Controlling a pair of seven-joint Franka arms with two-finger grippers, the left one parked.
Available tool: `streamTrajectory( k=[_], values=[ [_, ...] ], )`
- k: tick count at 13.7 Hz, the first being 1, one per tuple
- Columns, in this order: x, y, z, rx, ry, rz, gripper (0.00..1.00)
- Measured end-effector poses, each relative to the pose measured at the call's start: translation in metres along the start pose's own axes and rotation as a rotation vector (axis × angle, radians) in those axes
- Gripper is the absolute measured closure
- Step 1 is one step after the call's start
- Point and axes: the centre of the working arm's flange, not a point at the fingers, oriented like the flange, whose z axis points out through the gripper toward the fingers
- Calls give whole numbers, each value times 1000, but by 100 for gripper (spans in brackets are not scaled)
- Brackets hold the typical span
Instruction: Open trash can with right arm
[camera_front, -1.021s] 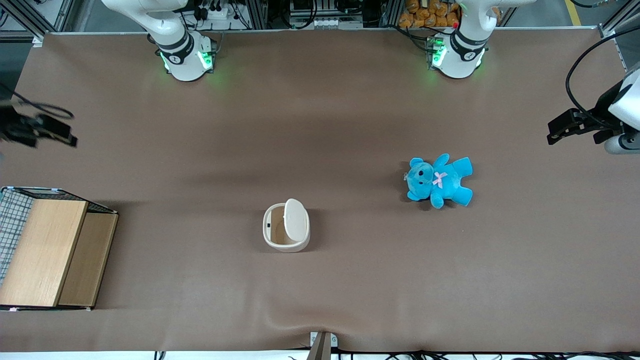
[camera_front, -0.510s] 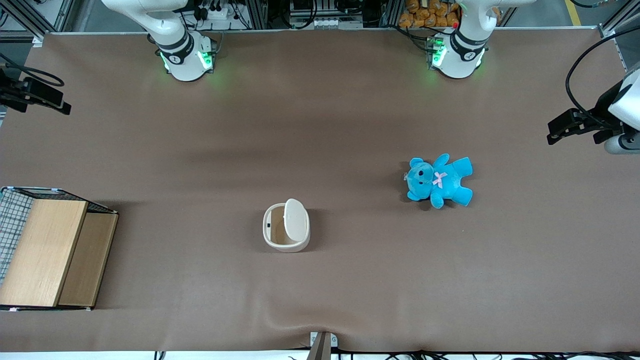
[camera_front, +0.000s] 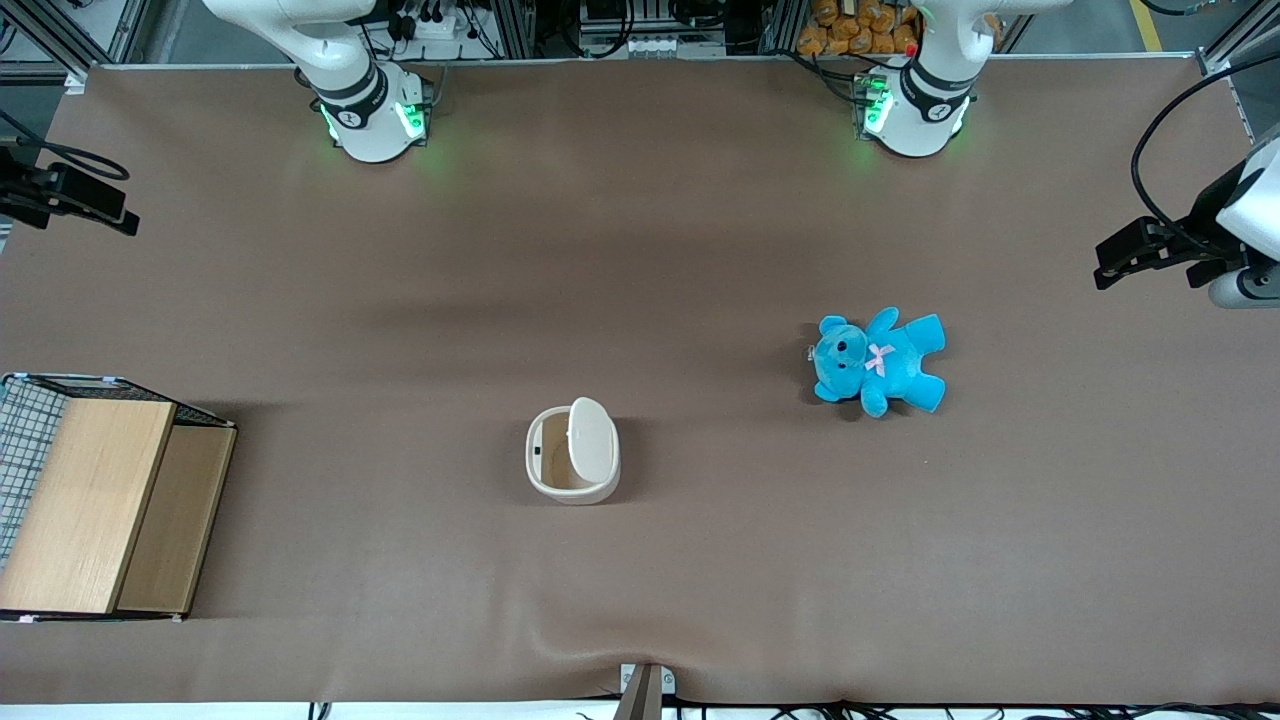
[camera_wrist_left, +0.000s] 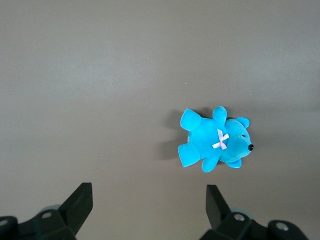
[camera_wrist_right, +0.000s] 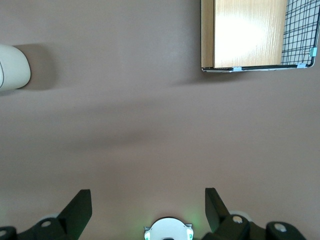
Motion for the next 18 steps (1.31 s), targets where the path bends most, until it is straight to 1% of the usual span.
streamTrajectory(
  k=[1,3,5,18],
  values=[
    [0,0,0,-1,4,1,0],
    [2,1,-2,-1,23,4,0],
    [3,2,-3,-1,32,5,0],
    [3,1,-4,-1,34,17,0]
  ],
)
